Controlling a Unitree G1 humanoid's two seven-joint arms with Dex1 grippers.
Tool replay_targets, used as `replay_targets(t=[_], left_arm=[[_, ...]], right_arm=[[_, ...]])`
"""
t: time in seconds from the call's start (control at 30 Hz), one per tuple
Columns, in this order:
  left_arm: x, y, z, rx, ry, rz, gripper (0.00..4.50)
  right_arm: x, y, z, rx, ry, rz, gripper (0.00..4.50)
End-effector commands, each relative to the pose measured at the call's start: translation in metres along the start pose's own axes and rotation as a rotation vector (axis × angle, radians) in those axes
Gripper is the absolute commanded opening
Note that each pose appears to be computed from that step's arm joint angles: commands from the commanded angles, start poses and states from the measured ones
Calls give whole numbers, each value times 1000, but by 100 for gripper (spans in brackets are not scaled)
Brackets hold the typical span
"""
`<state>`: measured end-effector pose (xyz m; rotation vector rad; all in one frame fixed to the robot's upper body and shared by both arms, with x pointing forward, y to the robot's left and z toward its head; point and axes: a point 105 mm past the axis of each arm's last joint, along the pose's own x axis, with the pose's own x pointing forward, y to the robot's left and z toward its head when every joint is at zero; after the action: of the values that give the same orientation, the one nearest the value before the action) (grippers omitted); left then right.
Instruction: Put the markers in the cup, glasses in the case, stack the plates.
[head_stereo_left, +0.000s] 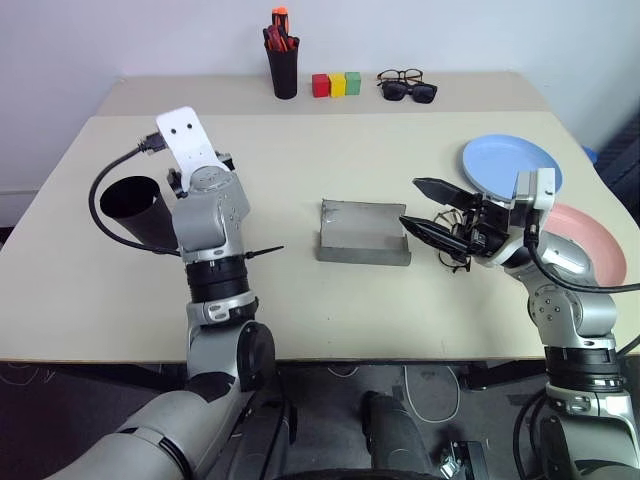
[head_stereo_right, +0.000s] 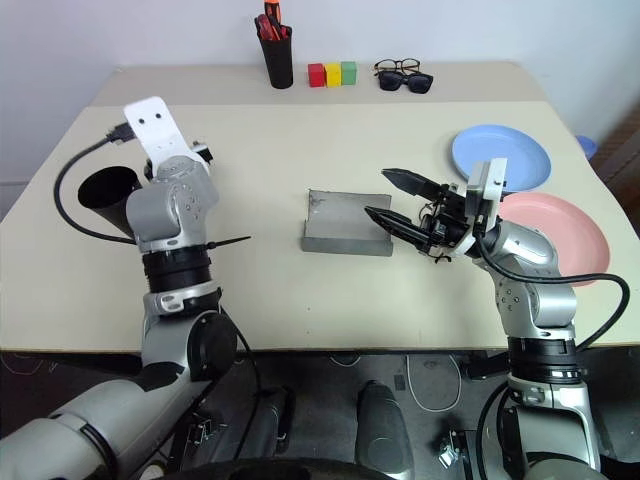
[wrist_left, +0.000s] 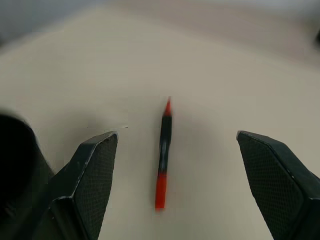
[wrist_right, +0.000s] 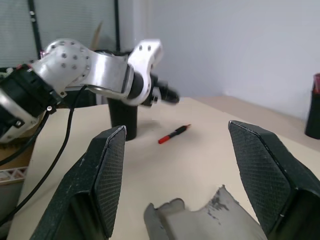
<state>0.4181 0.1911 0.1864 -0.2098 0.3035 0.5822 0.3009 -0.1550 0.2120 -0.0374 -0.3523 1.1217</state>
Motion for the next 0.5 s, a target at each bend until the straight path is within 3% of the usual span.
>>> replay_targets(t=[0.03, 0.5], left_arm=[[7, 0, 3, -40, 26, 76, 390], [25, -15, -15, 7, 85, 101, 390]], right_arm=[[-5, 2, 13, -67, -23, -22, 334], [-18, 6, 11, -75, -21, -103, 334]])
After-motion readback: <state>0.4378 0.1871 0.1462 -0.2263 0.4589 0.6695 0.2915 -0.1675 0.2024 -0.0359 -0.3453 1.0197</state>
